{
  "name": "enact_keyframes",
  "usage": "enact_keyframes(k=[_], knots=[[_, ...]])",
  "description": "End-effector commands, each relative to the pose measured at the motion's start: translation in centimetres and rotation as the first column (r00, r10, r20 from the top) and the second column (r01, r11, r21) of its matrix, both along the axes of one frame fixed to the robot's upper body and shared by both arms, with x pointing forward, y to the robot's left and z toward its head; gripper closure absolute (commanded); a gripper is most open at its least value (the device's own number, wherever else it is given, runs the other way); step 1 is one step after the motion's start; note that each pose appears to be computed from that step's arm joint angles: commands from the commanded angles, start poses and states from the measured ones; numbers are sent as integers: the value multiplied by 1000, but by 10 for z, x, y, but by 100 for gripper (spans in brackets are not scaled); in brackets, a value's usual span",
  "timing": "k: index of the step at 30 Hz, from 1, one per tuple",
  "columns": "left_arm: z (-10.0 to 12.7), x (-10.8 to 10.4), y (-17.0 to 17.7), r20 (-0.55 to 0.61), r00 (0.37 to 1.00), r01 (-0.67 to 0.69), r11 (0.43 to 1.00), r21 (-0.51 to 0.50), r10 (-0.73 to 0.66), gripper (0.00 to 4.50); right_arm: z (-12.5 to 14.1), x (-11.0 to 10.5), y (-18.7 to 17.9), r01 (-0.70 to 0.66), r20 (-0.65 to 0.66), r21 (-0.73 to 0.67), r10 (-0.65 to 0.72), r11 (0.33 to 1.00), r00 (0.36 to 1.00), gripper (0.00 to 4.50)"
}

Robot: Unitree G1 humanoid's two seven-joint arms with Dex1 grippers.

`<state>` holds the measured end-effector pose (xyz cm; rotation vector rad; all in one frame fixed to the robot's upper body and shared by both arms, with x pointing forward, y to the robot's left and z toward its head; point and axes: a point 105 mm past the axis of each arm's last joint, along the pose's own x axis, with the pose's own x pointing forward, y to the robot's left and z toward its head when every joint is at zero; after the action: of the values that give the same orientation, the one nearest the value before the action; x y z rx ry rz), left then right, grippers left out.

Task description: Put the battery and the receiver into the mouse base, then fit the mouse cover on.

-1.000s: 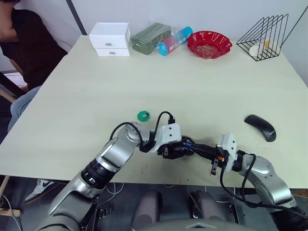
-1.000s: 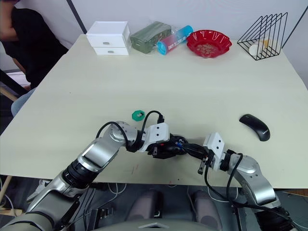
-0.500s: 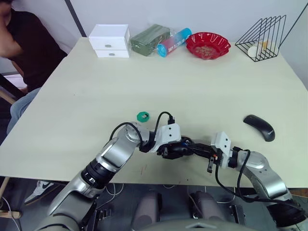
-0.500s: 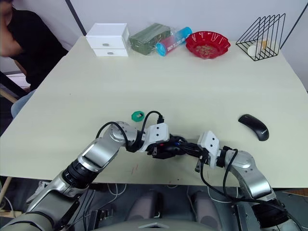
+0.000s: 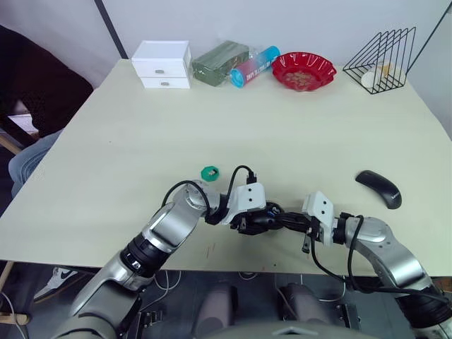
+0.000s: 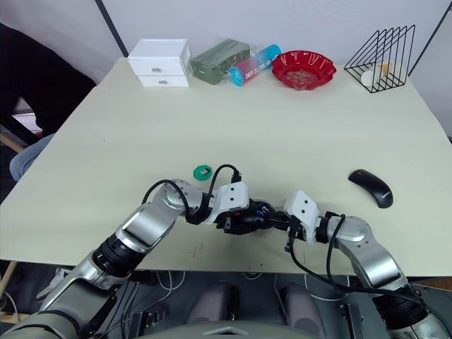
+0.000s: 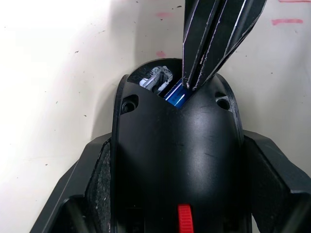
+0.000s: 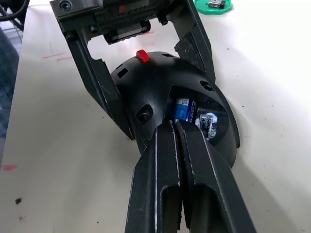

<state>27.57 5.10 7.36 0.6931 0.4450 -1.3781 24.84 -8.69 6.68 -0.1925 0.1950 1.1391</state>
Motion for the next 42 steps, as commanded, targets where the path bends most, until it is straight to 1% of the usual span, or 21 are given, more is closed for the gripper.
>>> enact_keyframes(k=[1,2,5,7,9,11,12,13,15,17,18,19,22,26,27,33,37,38,40,42], knots=[[-21,-7,5,-54,998,-6,998,67,10,154,8,1,-15,66,1,62,-66,996,998,442],[-21,-7,5,-53,999,-4,998,66,8,154,12,-1,-17,53,15,83,-54,995,998,442],[-18,-6,4,-44,999,2,998,61,1,154,26,-7,-30,64,94,124,-75,990,993,442],[-18,-6,4,-44,999,4,998,61,-1,154,29,-12,-39,73,109,124,-86,990,990,442],[-18,-7,4,-43,999,7,998,60,-5,154,35,-20,-45,31,145,143,-52,989,988,442],[-17,-6,3,-28,999,17,998,58,-15,154,36,-28,-58,26,130,141,-45,990,991,442],[-16,-6,3,-23,1000,20,998,57,-18,154,38,-32,-64,22,99,159,-39,987,994,442],[-16,-6,3,-22,1000,21,998,56,-20,154,42,-33,-69,28,72,194,-43,981,996,442],[-15,-5,3,-22,1000,22,998,55,-21,154,49,-32,-77,53,80,234,-74,971,994,442],[-15,-5,3,-22,999,25,998,55,-24,154,48,-37,-86,44,92,202,-64,978,994,392],[-15,-6,3,-24,999,30,998,58,-29,154,49,-38,-97,62,110,190,-84,980,990,384],[-16,-6,3,-25,999,36,997,62,-35,154,50,-41,-108,72,124,176,-94,982,988,330],[-14,-5,4,-24,999,37,997,63,-36,154,51,-47,-127,86,147,152,-109,985,983,206],[-14,-4,5,-25,999,39,997,64,-38,154,54,-54,-138,81,171,148,-106,986,980,66],[-14,-5,5,-25,999,40,997,65,-38,154,54,-56,-139,77,171,142,-101,987,980,5],[-14,-5,6,-31,999,46,997,68,-44,154,52,-64,-145,72,161,142,-95,987,982,5],[-14,-5,6,-59,997,45,997,60,-41,154,51,-64,-145,69,156,144,-91,987,984,5],[-14,-6,6,-62,997,46,997,62,-42,54,51,-64,-144,67,156,146,-90,987,984,0],[-14,-5,7,-58,998,42,997,62,-38,4,51,-63,-142,64,158,151,-88,986,984,0],[-13,-3,7,-52,998,31,998,57,-28,4,51,-63,-142,64,157,152,-88,986,984,0]])
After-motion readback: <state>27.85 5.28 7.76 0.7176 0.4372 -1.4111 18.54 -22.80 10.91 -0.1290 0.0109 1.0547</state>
